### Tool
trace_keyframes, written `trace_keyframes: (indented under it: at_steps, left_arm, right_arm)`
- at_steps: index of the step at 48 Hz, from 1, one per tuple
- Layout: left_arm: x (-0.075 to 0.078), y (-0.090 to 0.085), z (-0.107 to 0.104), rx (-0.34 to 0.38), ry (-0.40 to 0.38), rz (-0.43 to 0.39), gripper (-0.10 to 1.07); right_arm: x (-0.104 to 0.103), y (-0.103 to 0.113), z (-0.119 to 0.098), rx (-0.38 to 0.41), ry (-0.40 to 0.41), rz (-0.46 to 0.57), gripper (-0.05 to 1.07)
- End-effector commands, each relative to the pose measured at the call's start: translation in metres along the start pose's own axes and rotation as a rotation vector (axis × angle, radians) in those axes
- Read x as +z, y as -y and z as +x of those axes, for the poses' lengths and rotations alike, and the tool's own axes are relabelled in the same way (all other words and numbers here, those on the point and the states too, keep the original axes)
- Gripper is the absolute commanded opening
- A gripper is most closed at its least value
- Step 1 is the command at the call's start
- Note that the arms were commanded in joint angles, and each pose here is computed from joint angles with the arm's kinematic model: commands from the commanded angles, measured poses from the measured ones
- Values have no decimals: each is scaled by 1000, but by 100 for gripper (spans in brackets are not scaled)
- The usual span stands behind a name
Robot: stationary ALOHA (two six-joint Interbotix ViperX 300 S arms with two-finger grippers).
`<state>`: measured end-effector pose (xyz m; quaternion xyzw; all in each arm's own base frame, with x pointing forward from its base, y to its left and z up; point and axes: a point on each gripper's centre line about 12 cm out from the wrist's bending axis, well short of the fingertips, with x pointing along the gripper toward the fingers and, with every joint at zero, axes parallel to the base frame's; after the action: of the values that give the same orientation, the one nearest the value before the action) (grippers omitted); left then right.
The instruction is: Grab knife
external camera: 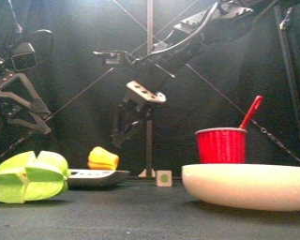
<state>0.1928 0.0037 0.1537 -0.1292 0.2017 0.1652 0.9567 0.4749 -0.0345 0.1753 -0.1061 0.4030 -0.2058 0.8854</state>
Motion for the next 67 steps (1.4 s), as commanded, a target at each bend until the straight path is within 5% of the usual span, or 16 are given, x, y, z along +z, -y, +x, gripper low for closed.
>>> trace_keyframes:
  at_steps: [1,13,39,50,67]
  left_arm:
    - [6,0,1,3,21,4,97]
    - [6,0,1,6,21,1,97]
    - [2,-2,2,19,1,-28,97]
    - [2,-3,1,18,1,-64,97]
    - [0,-3,1,17,0,-71,97]
  right_arm:
    - [21,20,-33,26,72,85,94]
    - [17,48,-109,64,154,171,94]
    - [-95,60,-195,114,88,137,94]
    - [-126,59,-211,168,82,128,94]
    - [-146,49,-189,142,-25,41,94]
